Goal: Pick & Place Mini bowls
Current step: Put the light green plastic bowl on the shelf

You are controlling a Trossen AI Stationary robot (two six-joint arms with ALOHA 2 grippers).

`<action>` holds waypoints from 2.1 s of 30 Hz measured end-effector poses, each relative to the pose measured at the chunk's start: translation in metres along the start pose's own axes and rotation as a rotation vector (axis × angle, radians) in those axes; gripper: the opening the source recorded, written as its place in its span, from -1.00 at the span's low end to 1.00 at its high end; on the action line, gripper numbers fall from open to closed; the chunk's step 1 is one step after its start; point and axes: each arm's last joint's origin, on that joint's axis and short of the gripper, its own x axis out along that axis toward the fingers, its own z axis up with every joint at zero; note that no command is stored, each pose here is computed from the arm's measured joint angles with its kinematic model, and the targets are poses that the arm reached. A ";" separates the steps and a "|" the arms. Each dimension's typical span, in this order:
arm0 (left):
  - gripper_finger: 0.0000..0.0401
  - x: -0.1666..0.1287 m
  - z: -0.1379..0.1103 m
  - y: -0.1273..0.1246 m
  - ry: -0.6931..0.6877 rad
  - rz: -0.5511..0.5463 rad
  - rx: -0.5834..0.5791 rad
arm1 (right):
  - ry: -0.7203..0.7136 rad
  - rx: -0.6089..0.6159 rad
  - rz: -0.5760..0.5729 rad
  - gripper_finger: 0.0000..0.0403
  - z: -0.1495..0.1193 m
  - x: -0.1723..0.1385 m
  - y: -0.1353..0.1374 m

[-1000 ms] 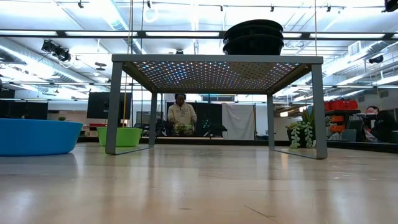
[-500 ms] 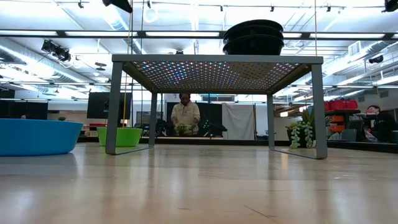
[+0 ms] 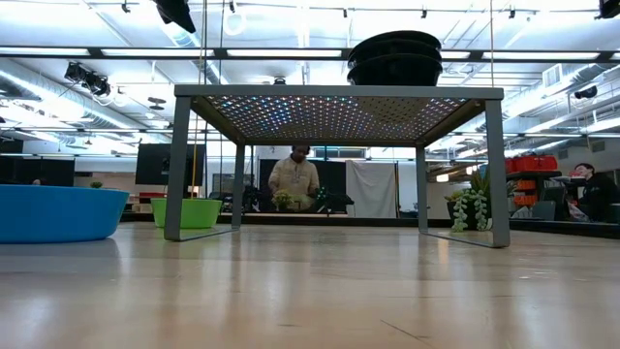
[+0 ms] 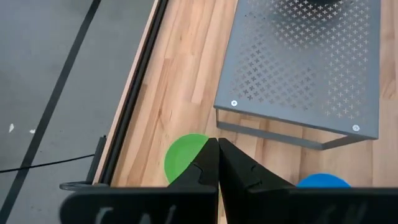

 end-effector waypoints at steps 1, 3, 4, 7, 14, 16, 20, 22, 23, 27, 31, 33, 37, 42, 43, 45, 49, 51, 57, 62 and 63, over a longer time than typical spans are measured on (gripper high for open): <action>-0.99 0.000 0.000 0.000 -0.001 0.000 0.000 | 0.000 0.000 0.000 -0.89 0.000 0.000 0.000; -0.99 0.000 0.000 0.000 -0.001 0.000 -0.004 | 0.000 0.000 0.000 -0.89 0.000 0.000 0.000; -0.99 0.000 0.000 0.000 -0.001 0.000 -0.004 | 0.000 0.000 0.000 -0.89 0.000 0.000 0.000; -0.99 0.000 0.000 0.000 -0.001 0.000 -0.010 | 0.000 0.000 0.000 -0.89 0.000 0.000 0.000; -1.00 0.000 -0.002 -0.001 0.021 -0.009 -0.031 | 0.000 0.000 0.000 -0.89 0.000 0.000 0.000; -1.00 0.000 -0.003 -0.001 0.027 -0.008 -0.034 | 0.000 0.000 0.000 -0.89 0.000 0.000 0.000; -1.00 0.000 -0.003 -0.001 0.035 -0.011 -0.046 | 0.000 0.000 0.000 -0.89 0.000 0.000 0.000; -1.00 0.003 -0.004 -0.001 0.044 -0.018 -0.040 | 0.000 0.000 0.000 -0.89 0.000 0.000 0.000; -1.00 0.006 -0.004 -0.002 0.054 -0.028 -0.039 | 0.000 0.000 0.000 -0.89 0.000 0.000 0.000; -1.00 0.024 -0.010 -0.002 0.113 -0.062 -0.025 | 0.000 0.000 0.000 -0.89 0.000 0.000 0.000; -0.99 0.040 -0.018 0.000 0.158 -0.076 -0.039 | 0.000 0.000 0.000 -0.89 0.000 0.000 0.000; -0.99 0.047 -0.021 0.000 0.177 -0.084 -0.045 | 0.000 0.000 0.000 -0.89 0.000 0.000 0.000; -0.99 0.062 -0.028 0.000 0.210 -0.099 -0.051 | 0.000 0.000 0.000 -0.89 0.000 0.000 0.000; -0.98 0.079 -0.038 -0.001 0.258 -0.114 -0.060 | 0.000 0.000 0.000 -0.89 0.000 0.000 0.000; -0.98 0.083 -0.040 -0.001 0.259 -0.112 -0.059 | 0.000 0.000 0.000 -0.89 0.000 0.000 0.000; -0.98 0.090 -0.043 -0.001 0.270 -0.099 -0.062 | 0.000 0.000 0.000 -0.89 0.000 0.000 0.000; -0.95 0.105 -0.050 0.000 0.284 -0.075 -0.088 | 0.000 0.000 0.000 -0.89 0.000 0.000 0.000; -0.90 0.111 -0.054 -0.001 0.296 -0.078 -0.093 | 0.000 0.000 0.000 -0.89 0.000 0.000 0.000; -0.63 0.128 -0.068 -0.004 0.336 -0.097 -0.097 | 0.000 0.000 0.000 -0.89 0.000 0.000 0.000; -0.32 0.140 -0.079 -0.007 0.365 -0.124 -0.035 | 0.000 0.000 0.000 -0.89 0.000 0.000 0.000; -0.27 0.142 -0.081 -0.007 0.362 -0.126 -0.025 | 0.000 0.000 0.000 -0.89 0.000 0.000 0.000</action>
